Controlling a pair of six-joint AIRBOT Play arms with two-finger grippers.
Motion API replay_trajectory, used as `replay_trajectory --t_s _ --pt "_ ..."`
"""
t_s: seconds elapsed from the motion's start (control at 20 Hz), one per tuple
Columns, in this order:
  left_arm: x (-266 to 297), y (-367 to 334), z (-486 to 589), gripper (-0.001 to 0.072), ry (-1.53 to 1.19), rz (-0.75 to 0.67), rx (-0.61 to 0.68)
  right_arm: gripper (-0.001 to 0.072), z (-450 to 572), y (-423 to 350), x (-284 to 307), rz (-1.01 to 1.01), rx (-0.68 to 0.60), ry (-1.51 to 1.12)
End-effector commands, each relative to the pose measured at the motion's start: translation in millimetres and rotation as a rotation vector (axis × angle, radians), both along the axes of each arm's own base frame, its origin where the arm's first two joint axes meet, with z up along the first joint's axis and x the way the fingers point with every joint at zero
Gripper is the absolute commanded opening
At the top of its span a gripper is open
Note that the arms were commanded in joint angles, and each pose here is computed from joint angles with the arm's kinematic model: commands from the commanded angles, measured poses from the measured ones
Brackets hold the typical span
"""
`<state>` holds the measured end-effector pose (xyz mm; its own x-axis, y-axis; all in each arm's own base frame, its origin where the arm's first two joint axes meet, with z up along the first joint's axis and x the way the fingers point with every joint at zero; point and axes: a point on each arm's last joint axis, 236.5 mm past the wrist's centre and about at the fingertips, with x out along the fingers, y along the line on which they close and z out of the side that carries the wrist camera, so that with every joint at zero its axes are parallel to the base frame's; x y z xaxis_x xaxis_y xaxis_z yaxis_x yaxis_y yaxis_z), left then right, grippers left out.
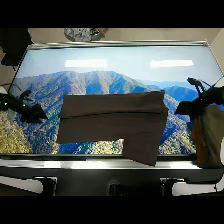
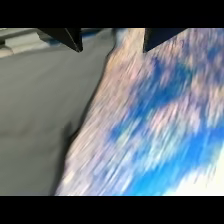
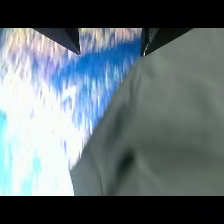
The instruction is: Fold the shirts.
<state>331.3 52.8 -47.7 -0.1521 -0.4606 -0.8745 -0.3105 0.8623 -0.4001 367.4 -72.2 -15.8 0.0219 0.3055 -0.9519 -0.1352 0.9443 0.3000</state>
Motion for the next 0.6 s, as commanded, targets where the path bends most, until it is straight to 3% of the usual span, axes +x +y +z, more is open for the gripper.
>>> replay_trajectory --t_s 0.0,0.2,0.3,0.55 --pt "-59 -16 -34 0.0448 0.015 0.068 0.026 0.0473 -15 -1 -40 -0.018 -0.018 0.059" --pt "-102 -41 -64 0.0448 0.032 0.073 0.001 0.0473 -22 19 -44 0.009 0.066 0.05" --pt "-102 -51 -67 0.0376 0.017 0.09 -0.033 0.0473 -22 20 -45 0.016 0.067 0.051" --pt "-80 -63 -63 0.0376 -0.045 0.165 -0.085 0.0474 -21 21 -52 0.07 0.075 0.06"
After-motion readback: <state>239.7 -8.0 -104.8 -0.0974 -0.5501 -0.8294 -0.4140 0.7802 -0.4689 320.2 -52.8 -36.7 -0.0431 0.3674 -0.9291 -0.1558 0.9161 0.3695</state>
